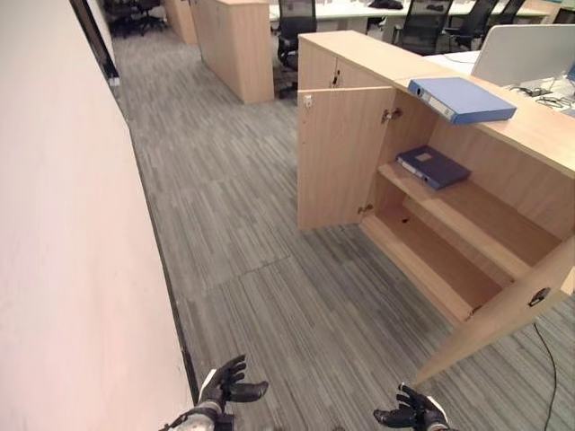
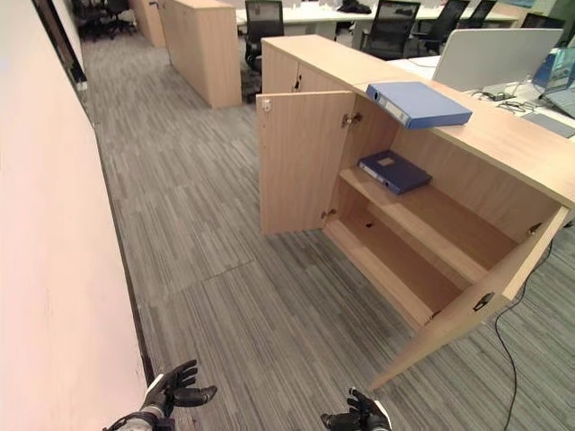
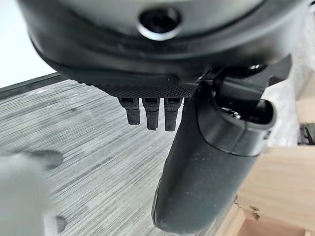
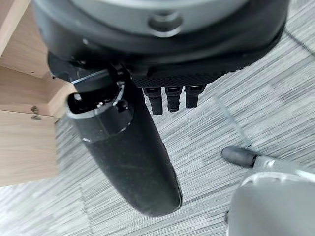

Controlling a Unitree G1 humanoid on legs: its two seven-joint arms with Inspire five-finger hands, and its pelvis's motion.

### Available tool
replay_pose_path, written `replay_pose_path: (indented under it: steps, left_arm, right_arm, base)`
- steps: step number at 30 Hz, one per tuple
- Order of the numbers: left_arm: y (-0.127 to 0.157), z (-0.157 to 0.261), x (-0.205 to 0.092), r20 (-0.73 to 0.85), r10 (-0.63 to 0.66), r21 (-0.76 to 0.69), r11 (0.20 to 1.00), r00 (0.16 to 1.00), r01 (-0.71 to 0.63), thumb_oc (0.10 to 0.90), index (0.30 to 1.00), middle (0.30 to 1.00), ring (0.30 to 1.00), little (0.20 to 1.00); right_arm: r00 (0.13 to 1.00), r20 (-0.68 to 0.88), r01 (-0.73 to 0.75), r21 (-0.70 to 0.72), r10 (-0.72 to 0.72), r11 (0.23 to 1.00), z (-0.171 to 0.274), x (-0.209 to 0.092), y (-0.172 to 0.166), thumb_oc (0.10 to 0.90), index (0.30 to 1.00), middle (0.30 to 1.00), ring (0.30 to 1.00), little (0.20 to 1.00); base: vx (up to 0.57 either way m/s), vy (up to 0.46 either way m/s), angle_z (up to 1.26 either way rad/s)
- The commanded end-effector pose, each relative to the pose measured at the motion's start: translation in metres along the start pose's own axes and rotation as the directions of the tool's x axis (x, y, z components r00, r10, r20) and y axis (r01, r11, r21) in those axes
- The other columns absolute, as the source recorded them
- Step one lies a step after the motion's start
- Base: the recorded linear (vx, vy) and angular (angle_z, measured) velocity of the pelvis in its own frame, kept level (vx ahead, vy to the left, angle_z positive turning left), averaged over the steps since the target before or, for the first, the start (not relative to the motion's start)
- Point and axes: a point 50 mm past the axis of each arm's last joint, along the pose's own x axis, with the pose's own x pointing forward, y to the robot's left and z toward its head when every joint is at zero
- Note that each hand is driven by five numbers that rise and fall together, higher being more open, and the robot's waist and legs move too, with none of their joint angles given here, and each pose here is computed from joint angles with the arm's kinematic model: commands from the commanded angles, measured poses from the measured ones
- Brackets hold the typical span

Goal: Put the empty folder in the office cabinet

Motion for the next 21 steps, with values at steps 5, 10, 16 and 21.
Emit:
replay_pose_path:
  steps: [5, 10, 16, 21]
  left_arm:
    - [0.003, 0.043, 0.010, 0.160, 0.032, -0.012, 0.999, 0.987, -0.030, 0.800, 0.900, 0.900, 0.900, 0.900]
    - [0.011, 0.030, 0.008, 0.112, 0.073, -0.047, 0.997, 0.991, -0.068, 0.800, 0.900, 0.900, 0.900, 0.900]
    - [0.023, 0.018, 0.005, 0.068, 0.089, -0.013, 0.996, 0.994, -0.088, 0.800, 0.900, 0.900, 0.900, 0.900]
    - [0.027, 0.015, 0.005, 0.051, 0.088, 0.039, 0.995, 0.995, -0.090, 0.800, 0.900, 0.900, 0.900, 0.900]
  right_arm:
    - [0.984, 0.155, 0.083, 0.009, -0.084, 0.996, 0.047, 0.005, -0.031, 0.800, 0.900, 0.900, 0.900, 0.900]
    - [0.989, 0.123, 0.083, -0.004, -0.082, 0.997, 0.041, 0.006, -0.030, 0.800, 0.900, 0.900, 0.900, 0.900]
    - [0.993, 0.110, 0.047, 0.011, -0.048, 0.999, 0.038, 0.008, -0.017, 0.800, 0.900, 0.900, 0.900, 0.900]
    - [0.991, 0.132, 0.009, -0.011, -0.008, 1.000, 0.048, 0.011, -0.007, 0.800, 0.900, 0.900, 0.900, 0.900]
  base:
    - [0.27, 0.124, 0.08]
    - [0.35, 0.140, -0.20]
    - [0.41, 0.277, -0.23]
    - [0.24, 0.280, -0.17]
